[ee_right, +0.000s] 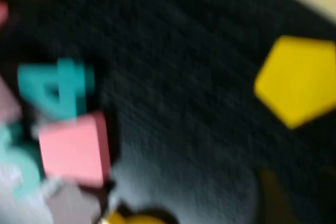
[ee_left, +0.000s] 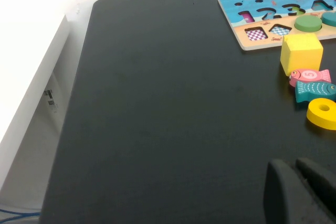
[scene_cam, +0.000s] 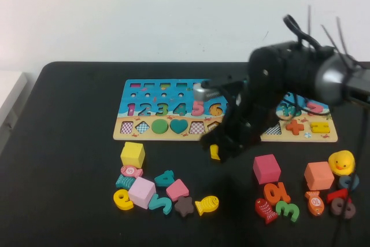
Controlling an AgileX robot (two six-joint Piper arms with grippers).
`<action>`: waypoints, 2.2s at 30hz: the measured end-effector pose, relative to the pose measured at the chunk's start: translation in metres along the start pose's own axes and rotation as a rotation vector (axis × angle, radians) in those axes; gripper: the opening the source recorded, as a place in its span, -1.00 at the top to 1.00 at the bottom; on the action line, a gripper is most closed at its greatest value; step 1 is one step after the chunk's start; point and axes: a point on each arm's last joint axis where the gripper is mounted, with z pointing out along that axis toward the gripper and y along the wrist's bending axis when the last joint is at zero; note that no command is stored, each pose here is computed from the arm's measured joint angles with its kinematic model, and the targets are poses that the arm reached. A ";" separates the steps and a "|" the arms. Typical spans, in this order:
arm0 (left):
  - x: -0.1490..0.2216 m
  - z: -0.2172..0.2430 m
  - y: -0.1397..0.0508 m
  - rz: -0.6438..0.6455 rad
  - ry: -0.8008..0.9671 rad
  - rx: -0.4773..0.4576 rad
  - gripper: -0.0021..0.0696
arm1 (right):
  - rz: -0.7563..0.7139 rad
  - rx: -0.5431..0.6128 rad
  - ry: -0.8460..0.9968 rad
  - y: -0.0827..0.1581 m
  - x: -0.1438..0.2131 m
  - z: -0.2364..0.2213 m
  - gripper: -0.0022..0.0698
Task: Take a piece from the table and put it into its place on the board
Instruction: Pick up the "Pentagon", then place the "five-pointed star" into the hole of the five-pointed star
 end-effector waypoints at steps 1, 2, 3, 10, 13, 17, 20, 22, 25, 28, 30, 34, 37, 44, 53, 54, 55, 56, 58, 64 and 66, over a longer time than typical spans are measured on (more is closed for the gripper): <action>0.000 0.000 0.000 0.000 0.000 0.000 0.95 | 0.016 0.001 -0.005 0.001 -0.006 0.001 0.19; 0.000 0.000 0.000 0.000 0.000 0.000 0.95 | 0.027 0.002 -0.013 0.001 -0.010 0.001 0.07; 0.000 0.000 0.000 0.000 0.000 0.000 0.95 | 0.044 0.002 -0.024 0.001 -0.015 0.001 -0.06; 0.000 0.000 0.000 0.002 0.000 0.000 0.95 | 0.116 0.010 -0.057 0.000 -0.033 0.010 -0.30; 0.000 0.000 0.000 0.002 0.000 0.000 0.95 | 0.126 0.014 -0.042 -0.001 -0.033 0.020 -0.31; 0.000 0.000 0.000 0.002 0.000 0.000 0.95 | 0.140 0.018 -0.020 -0.003 -0.032 0.032 -0.31; 0.000 0.000 0.000 0.002 0.000 0.000 0.95 | 0.158 0.027 -0.006 -0.005 -0.031 0.039 -0.32; 0.000 0.000 0.000 0.002 0.000 0.000 0.95 | 0.165 0.028 -0.005 -0.005 -0.031 0.039 -0.30; 0.000 0.000 0.000 0.002 0.000 0.000 0.95 | 0.166 0.031 -0.006 -0.006 -0.031 0.039 -0.21; 0.000 0.000 0.000 0.002 0.000 0.000 0.95 | 0.165 0.031 -0.005 -0.006 -0.031 0.039 -0.11; 0.000 0.000 0.000 0.002 0.000 0.000 0.95 | 0.165 0.031 -0.005 -0.006 -0.031 0.039 -0.10; 0.000 0.000 0.000 0.002 0.000 0.000 0.95 | 0.162 0.032 0.006 -0.005 -0.032 0.035 -0.10; 0.000 0.000 0.000 0.002 0.000 0.000 0.95 | 0.130 0.027 -0.001 -0.002 -0.038 0.024 -0.10; 0.000 0.000 0.000 0.000 0.000 0.000 0.95 | 0.000 0.045 -0.122 0.004 -0.063 -0.011 -0.10; 0.000 0.000 0.000 0.000 0.000 0.000 0.95 | -0.067 0.162 -0.083 -0.009 -0.062 0.010 -0.10; 0.000 0.000 0.000 0.000 0.000 0.000 0.95 | -0.067 0.163 -0.077 -0.010 -0.062 0.013 -0.10; 0.000 0.000 0.000 0.000 0.000 0.000 0.95 | -0.066 0.163 -0.067 -0.011 -0.062 0.018 -0.10; 0.000 0.000 0.000 0.000 0.000 0.000 0.95 | -0.066 0.163 -0.063 -0.011 -0.061 0.021 -0.10; 0.000 0.000 0.000 0.000 0.000 0.000 0.95 | -0.070 0.164 -0.056 -0.012 -0.061 0.027 -0.10; 0.000 0.000 0.000 0.000 0.000 0.000 0.95 | -0.068 0.147 -0.098 -0.011 -0.065 0.028 -0.10; 0.000 0.000 0.000 0.000 0.000 0.000 0.95 | -0.069 0.146 -0.114 -0.011 -0.066 0.028 -0.10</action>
